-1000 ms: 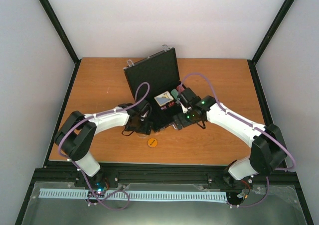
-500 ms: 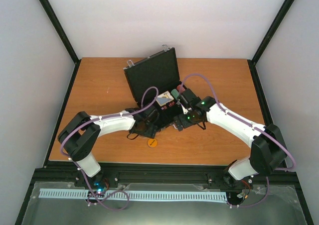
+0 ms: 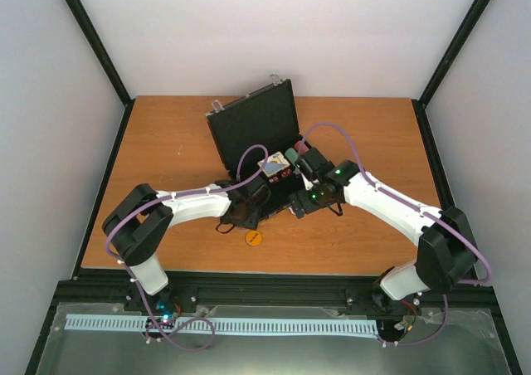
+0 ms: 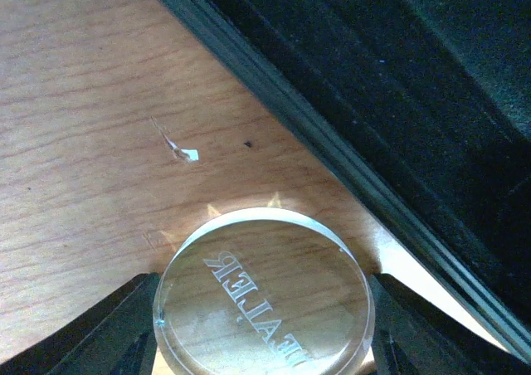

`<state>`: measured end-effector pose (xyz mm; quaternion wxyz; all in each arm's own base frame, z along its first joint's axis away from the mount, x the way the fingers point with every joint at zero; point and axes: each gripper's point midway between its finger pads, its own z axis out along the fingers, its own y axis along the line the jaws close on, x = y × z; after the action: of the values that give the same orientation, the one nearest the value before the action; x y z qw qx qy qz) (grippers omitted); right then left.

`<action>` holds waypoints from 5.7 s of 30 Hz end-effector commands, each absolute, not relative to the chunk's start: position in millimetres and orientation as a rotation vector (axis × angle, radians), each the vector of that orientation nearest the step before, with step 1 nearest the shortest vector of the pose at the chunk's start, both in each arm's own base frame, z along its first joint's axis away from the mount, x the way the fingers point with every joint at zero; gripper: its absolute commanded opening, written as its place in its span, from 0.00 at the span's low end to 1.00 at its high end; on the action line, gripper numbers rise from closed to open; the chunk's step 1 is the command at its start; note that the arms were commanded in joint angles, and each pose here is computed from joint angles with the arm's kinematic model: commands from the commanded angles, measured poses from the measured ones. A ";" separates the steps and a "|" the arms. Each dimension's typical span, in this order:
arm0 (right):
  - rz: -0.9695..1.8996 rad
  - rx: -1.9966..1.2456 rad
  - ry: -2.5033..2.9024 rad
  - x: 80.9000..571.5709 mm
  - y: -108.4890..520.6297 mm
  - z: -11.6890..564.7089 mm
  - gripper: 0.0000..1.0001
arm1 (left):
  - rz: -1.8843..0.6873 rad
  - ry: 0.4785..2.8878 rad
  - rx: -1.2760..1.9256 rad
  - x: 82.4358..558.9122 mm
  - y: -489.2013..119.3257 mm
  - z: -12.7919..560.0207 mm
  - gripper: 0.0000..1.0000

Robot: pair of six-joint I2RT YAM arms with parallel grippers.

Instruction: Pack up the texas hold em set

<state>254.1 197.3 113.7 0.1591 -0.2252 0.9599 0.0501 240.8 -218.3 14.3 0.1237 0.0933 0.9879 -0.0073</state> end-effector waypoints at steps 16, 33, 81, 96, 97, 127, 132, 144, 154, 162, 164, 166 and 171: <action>0.051 -0.598 2.698 262.2 181.3 127.3 1.00 | 0.179 2.855 0.245 235.8 -187.5 74.9 0.66; 0.097 -0.098 2.668 332.0 121.6 158.1 1.00 | -0.250 2.623 0.495 314.2 -309.5 147.5 0.67; 0.167 -0.034 2.760 330.3 87.4 120.2 1.00 | -0.332 2.708 0.708 348.5 -373.0 100.8 1.00; 0.253 -0.093 2.752 323.2 97.6 127.5 1.00 | -0.262 2.674 0.512 321.5 -308.2 169.8 1.00; 0.263 -0.106 2.748 323.1 98.9 130.0 1.00 | -0.237 2.693 0.482 316.2 -295.1 165.3 1.00; 0.883 -0.548 2.866 320.3 287.2 105.2 1.00 | 0.072 2.956 -0.063 224.8 -124.8 41.0 1.00; 0.905 -0.544 2.914 312.1 289.0 95.5 1.00 | 0.072 2.963 -0.072 227.2 -122.5 39.3 1.00; 0.707 -0.504 3.027 324.1 277.8 57.5 1.00 | 0.075 2.961 -0.068 239.2 -120.2 44.1 1.00; 0.537 -0.465 2.999 339.0 263.8 55.8 1.00 | 0.094 2.959 -0.063 237.8 -115.7 46.3 1.00; 0.410 -0.598 2.910 331.6 262.8 99.4 1.00 | 0.053 2.939 -0.069 249.3 -118.7 59.1 1.00; 0.365 -0.643 2.905 321.6 263.7 105.5 1.00 | -0.021 2.947 -0.126 250.8 -116.7 59.3 1.00; 0.328 -0.698 2.894 309.2 266.6 110.2 1.00 | -0.069 2.940 -0.175 253.9 -112.2 63.0 1.00; 0.287 -0.837 2.857 267.5 280.9 116.0 1.00 | -0.121 2.935 -0.323 259.1 -89.3 67.3 1.00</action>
<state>298.6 280.2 106.9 0.0730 -0.2419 0.9598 0.1218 251.7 -98.0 56.2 0.0878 -0.0823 0.9927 -0.0093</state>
